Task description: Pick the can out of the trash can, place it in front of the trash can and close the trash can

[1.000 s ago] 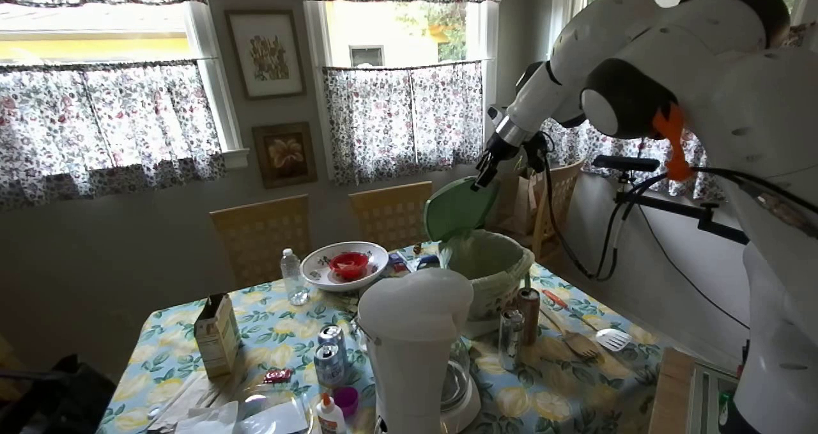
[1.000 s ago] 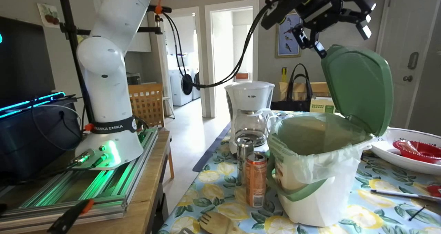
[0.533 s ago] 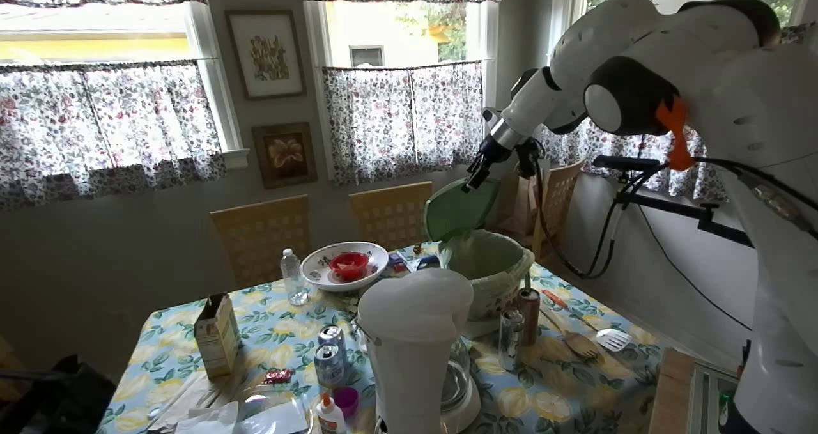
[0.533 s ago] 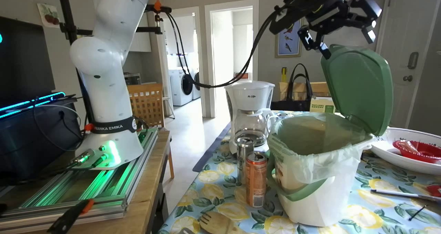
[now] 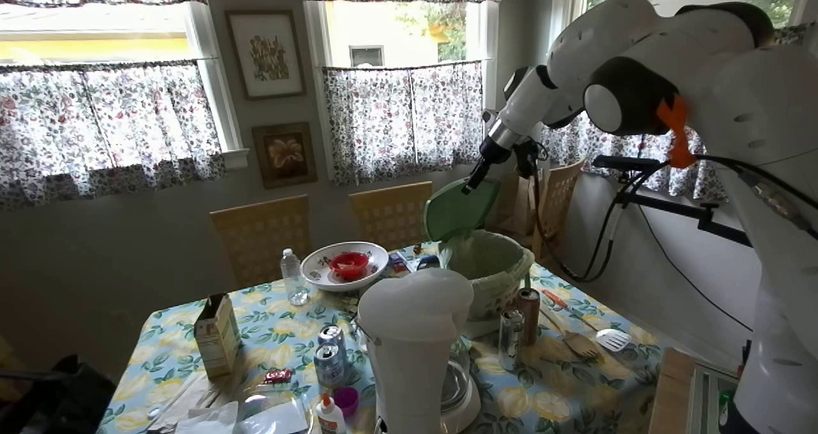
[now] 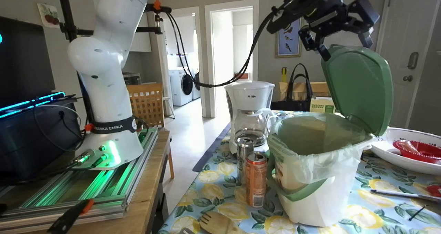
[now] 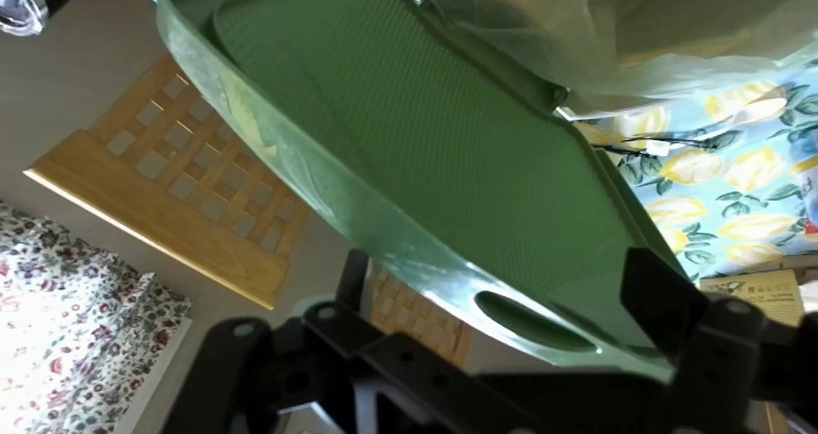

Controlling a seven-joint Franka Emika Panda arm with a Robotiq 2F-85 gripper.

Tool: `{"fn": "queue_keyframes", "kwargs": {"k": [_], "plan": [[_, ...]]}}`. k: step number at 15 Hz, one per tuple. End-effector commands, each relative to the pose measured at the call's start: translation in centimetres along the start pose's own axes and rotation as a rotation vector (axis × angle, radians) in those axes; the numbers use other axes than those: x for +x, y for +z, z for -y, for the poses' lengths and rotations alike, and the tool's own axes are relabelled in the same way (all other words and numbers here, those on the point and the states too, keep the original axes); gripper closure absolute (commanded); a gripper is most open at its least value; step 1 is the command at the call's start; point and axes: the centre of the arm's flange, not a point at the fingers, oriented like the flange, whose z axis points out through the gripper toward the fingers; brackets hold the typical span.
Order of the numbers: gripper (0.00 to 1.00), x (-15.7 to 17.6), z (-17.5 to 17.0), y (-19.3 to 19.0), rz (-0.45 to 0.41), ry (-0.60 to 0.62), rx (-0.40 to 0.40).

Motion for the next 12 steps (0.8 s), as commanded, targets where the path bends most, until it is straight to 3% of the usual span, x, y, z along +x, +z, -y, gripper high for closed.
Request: {"fn": "queue_keyframes", "kwargs": {"k": [1, 12], "plan": [[0.00, 1.8, 0.1, -1.2, 0.042, 0.040, -0.016], [0.00, 2.6, 1.6, -0.3, 0.121, 0.141, 0.042]]}}
